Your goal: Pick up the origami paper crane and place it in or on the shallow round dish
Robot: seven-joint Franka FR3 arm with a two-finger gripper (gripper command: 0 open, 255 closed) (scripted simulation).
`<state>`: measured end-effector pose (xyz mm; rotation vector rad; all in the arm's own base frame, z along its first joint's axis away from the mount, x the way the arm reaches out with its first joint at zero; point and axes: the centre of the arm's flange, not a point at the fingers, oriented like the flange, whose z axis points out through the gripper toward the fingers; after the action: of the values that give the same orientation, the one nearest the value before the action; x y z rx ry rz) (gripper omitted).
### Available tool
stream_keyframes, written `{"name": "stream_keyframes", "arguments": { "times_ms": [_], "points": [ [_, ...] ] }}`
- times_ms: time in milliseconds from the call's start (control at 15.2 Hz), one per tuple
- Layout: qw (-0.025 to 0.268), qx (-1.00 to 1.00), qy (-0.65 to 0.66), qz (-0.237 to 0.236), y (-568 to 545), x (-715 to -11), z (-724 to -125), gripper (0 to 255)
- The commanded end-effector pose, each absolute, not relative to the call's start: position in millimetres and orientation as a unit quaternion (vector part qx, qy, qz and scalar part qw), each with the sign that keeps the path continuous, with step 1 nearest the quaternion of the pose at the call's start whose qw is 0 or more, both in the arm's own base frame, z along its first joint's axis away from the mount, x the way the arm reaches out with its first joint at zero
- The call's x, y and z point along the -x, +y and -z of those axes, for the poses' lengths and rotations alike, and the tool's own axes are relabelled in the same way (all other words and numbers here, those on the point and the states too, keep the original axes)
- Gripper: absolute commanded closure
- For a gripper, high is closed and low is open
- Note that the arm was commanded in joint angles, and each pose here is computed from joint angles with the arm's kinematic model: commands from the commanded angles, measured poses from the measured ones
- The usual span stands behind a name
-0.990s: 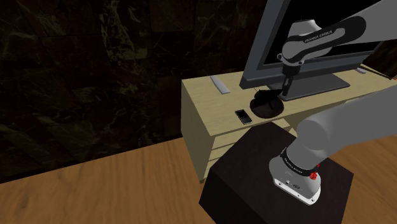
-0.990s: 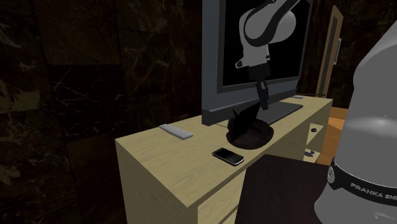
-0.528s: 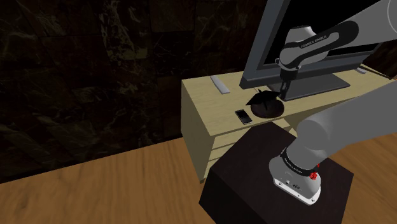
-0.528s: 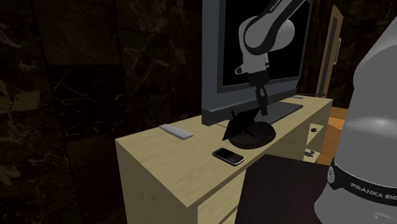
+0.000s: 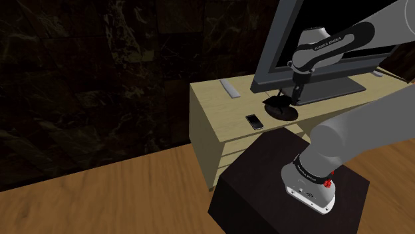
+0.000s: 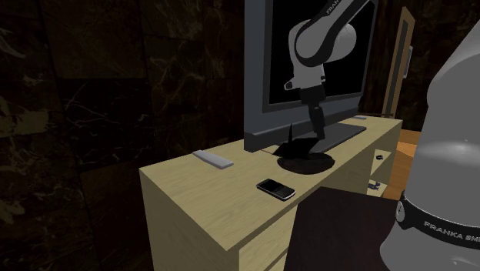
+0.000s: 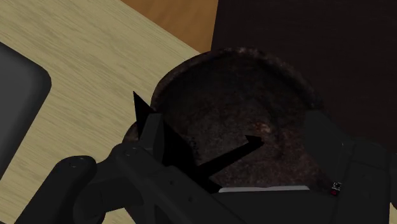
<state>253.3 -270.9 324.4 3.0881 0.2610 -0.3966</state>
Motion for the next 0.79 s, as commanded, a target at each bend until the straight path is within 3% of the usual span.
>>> {"name": "stream_keyframes", "arguments": {
  "times_ms": [0,330,726],
  "points": [
    [0.009,-0.988,0.084,0.127,-271,-253,-324,0],
    [0.009,-0.988,0.084,0.127,-269,-266,-373,0],
    [0.009,-0.988,0.084,0.127,-269,-266,-373,0]
  ]
}}
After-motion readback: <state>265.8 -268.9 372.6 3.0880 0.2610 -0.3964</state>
